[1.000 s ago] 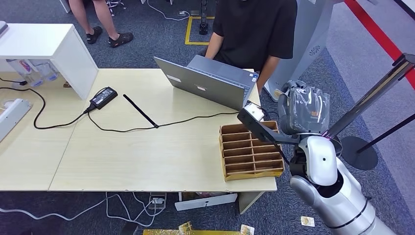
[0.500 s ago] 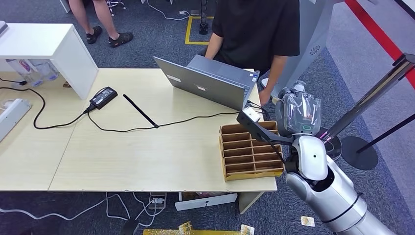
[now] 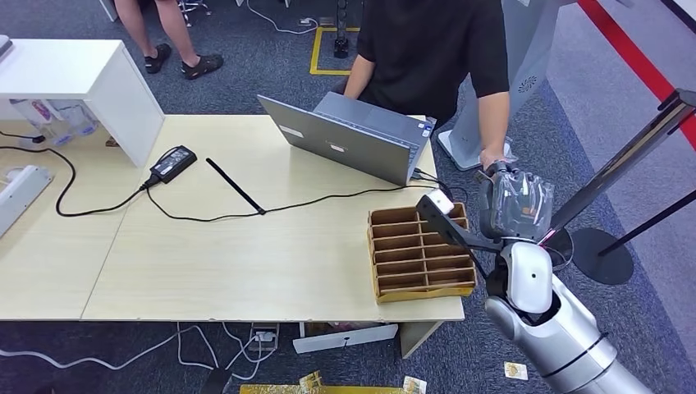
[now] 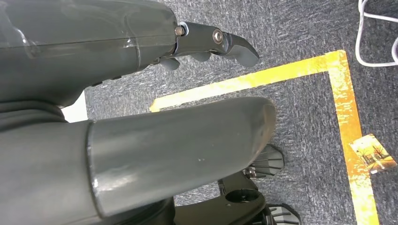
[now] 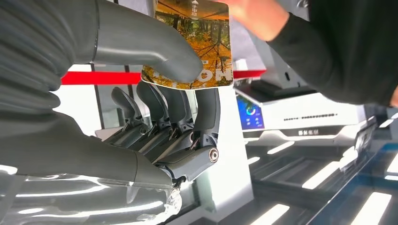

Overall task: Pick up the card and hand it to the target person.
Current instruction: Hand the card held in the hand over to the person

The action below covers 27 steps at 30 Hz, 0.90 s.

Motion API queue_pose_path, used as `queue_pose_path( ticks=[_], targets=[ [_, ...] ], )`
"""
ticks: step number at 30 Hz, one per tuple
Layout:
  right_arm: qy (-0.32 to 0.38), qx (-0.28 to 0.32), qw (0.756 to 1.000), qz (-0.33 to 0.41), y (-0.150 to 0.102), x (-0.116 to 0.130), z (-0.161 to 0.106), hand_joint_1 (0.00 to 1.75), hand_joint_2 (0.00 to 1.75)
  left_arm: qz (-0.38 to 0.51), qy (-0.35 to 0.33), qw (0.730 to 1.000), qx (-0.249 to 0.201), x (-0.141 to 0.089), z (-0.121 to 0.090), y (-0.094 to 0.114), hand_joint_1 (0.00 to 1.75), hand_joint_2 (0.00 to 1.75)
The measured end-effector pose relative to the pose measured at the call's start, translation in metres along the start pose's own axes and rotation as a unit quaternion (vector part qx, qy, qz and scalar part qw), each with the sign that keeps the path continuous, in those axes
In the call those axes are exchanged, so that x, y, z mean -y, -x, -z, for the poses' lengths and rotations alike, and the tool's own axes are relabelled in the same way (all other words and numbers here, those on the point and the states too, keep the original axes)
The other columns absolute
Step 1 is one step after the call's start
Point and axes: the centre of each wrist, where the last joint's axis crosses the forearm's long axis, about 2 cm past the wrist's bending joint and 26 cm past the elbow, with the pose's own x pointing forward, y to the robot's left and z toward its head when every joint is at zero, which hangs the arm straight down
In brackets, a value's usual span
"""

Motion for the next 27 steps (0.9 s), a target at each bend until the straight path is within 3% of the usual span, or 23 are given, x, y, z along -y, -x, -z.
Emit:
queue_pose_path(
  ticks=[3, 14, 18, 27],
  targets=[
    [0.006, -0.004, 1.0, -0.008, 0.004, -0.001, 0.001, 1.29, 1.75, 0.0, 0.0, 1.0, 0.001, 0.0, 0.0, 0.0, 0.0, 0.0],
    [-0.007, -0.013, 1.0, -0.024, 0.011, -0.007, -0.003, 1.35, 1.75, 0.0, 0.0, 1.0, 0.004, 0.0, 0.0, -0.001, 0.0, 0.0],
    [-0.016, -0.016, 0.999, -0.031, 0.014, -0.01, -0.005, 0.03, 1.75, 0.0, 0.0, 1.0, 0.001, 0.0, 0.0, 0.0, 0.0, 0.0],
    [-0.051, -0.023, 0.997, -0.053, 0.017, -0.017, -0.009, 0.0, 1.75, 0.0, 0.0, 1.0, -0.002, 0.0, 0.0, -0.001, 0.0, 0.0]
  ],
)
